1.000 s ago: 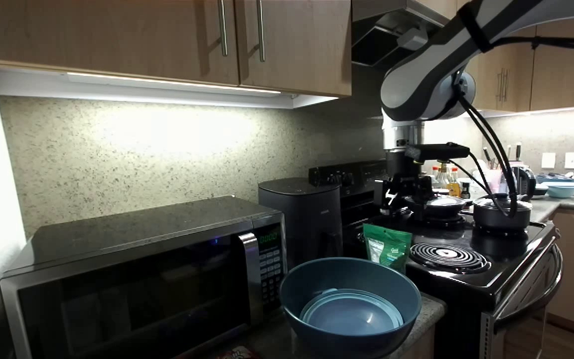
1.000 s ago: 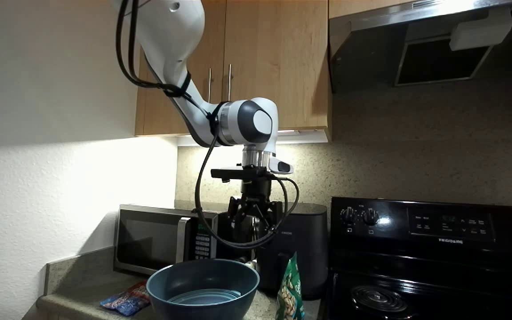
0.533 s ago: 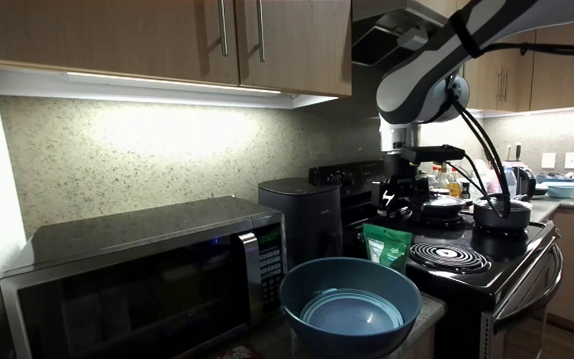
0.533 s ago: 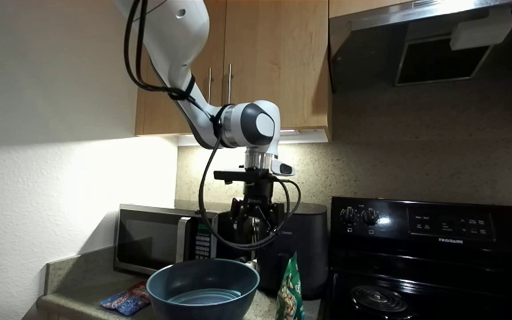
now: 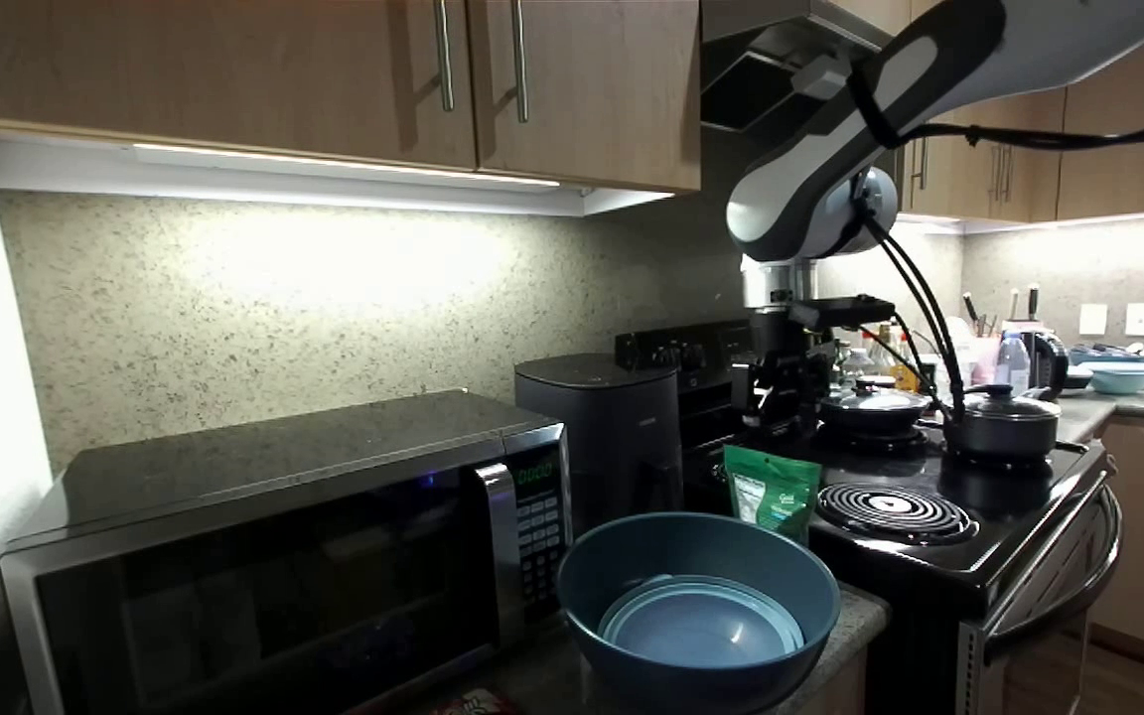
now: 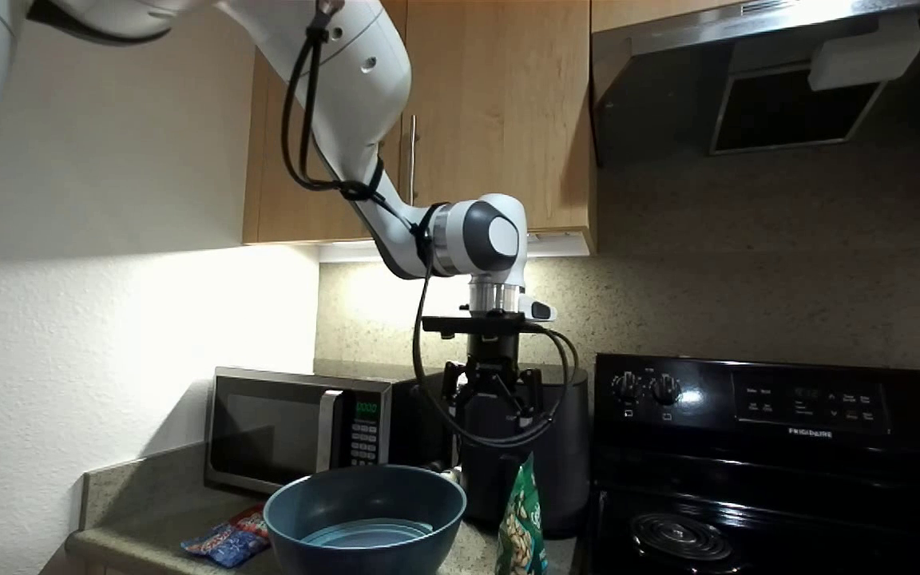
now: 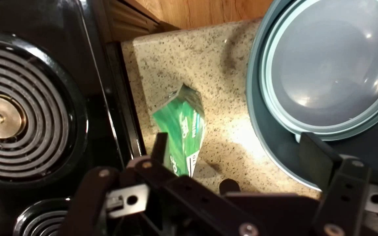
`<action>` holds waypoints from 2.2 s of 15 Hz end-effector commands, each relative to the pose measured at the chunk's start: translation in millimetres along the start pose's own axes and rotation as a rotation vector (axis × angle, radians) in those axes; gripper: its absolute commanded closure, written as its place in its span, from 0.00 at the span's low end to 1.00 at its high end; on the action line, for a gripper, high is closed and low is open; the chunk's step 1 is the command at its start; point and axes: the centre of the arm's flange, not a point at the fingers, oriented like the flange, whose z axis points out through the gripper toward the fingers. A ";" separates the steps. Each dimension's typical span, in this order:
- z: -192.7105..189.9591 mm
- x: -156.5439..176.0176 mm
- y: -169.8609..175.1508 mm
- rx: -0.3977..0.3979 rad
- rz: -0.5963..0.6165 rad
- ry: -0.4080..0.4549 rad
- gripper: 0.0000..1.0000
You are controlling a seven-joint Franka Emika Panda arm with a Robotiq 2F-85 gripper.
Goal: Pick up the three sachets from the countertop and put them in the blue dish.
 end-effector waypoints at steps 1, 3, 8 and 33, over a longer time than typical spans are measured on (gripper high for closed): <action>3.2 31.8 18.7 -0.006 -0.016 0.012 0.00; 3.3 20.6 14.2 -0.008 0.007 0.006 0.00; 16.1 31.0 19.8 -0.002 0.006 -0.016 0.00; 49.6 54.1 37.4 0.119 0.042 -0.047 1.00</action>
